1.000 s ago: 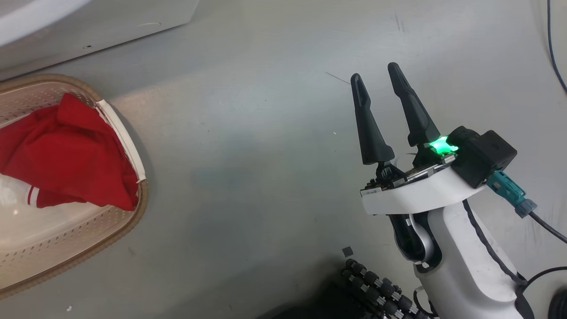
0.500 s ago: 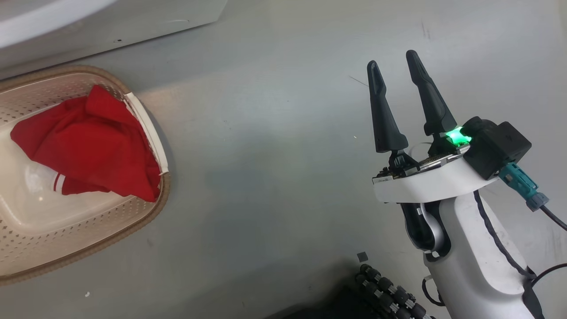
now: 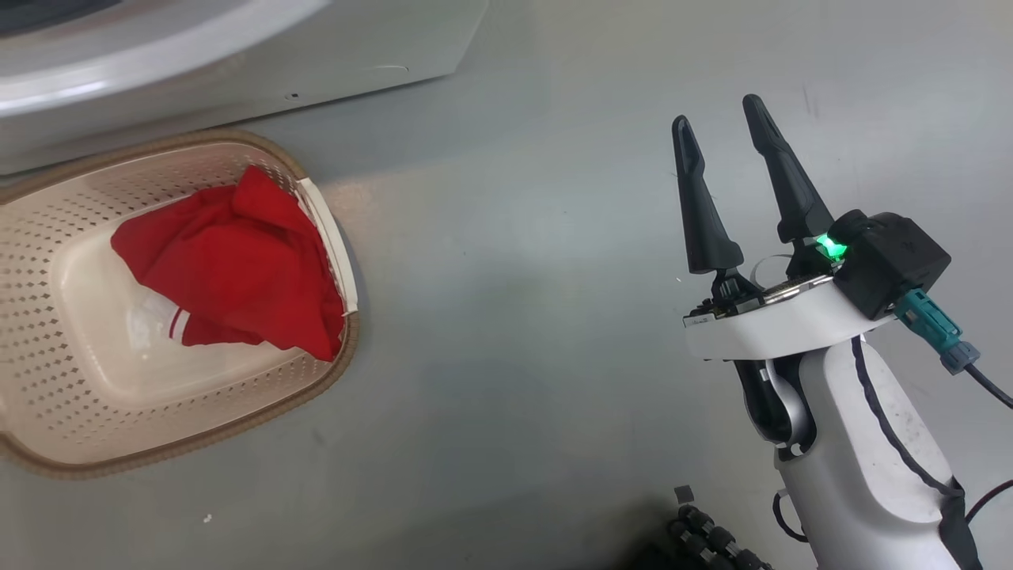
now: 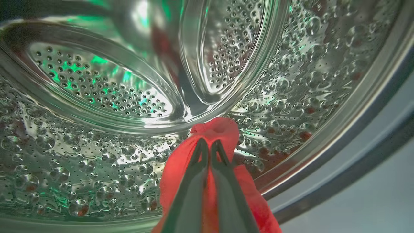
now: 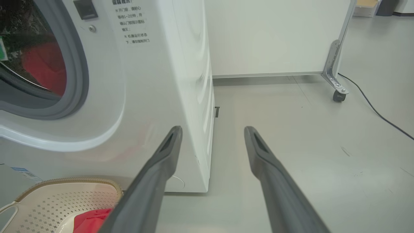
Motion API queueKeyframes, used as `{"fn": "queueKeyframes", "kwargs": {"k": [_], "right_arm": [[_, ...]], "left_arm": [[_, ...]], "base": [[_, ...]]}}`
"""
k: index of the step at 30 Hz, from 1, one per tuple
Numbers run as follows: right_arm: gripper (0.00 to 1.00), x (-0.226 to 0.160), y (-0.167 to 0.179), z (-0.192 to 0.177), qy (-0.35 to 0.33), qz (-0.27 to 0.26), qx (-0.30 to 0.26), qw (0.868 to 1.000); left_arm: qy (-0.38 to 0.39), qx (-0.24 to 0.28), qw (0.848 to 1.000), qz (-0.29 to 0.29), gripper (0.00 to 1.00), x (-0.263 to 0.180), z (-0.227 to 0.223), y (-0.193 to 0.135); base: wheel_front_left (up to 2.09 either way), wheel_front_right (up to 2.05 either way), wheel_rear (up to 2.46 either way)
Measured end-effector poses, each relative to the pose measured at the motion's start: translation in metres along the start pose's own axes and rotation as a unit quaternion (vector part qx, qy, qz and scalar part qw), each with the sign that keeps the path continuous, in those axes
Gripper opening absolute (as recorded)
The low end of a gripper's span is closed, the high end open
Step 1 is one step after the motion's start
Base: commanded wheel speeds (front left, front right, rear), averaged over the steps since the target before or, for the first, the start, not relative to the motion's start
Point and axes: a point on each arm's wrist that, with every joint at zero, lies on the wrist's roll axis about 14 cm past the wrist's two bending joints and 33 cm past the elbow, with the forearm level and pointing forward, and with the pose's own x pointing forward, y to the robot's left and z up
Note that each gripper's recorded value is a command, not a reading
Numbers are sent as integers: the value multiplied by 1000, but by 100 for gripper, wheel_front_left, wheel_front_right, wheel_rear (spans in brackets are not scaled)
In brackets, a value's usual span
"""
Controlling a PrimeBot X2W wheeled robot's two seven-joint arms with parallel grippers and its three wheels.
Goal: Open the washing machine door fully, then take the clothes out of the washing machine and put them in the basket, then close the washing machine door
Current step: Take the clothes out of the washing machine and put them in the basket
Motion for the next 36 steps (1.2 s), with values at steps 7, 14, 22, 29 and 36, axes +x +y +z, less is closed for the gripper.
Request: {"fn": "queueKeyframes", "kwargs": {"k": [7, 14, 22, 29, 36], "right_arm": [[100, -9, 5, 3, 0, 8, -13, 1000], [100, -16, 15, 9, -5, 22, -15, 1000], [100, -25, 30, 26, -25, 39, -13, 999], [100, -40, 40, 35, -33, 49, -13, 998], [100, -55, 53, 46, -45, 63, -13, 997]], "left_arm": [[-59, -45, 997, 4, 0, -33, 13, -12], [-124, -59, 990, 24, 0, -73, 35, -10], [-198, -61, 977, 59, 0, -125, 64, 1], [-255, -64, 962, 79, 0, -169, 92, 2], [-277, -66, 955, 84, 0, -208, 107, -4]], "base": [[0, 0, 0], [0, 0, 0], [0, 0, 0], [0, 0, 0], [0, 0, 0]]}}
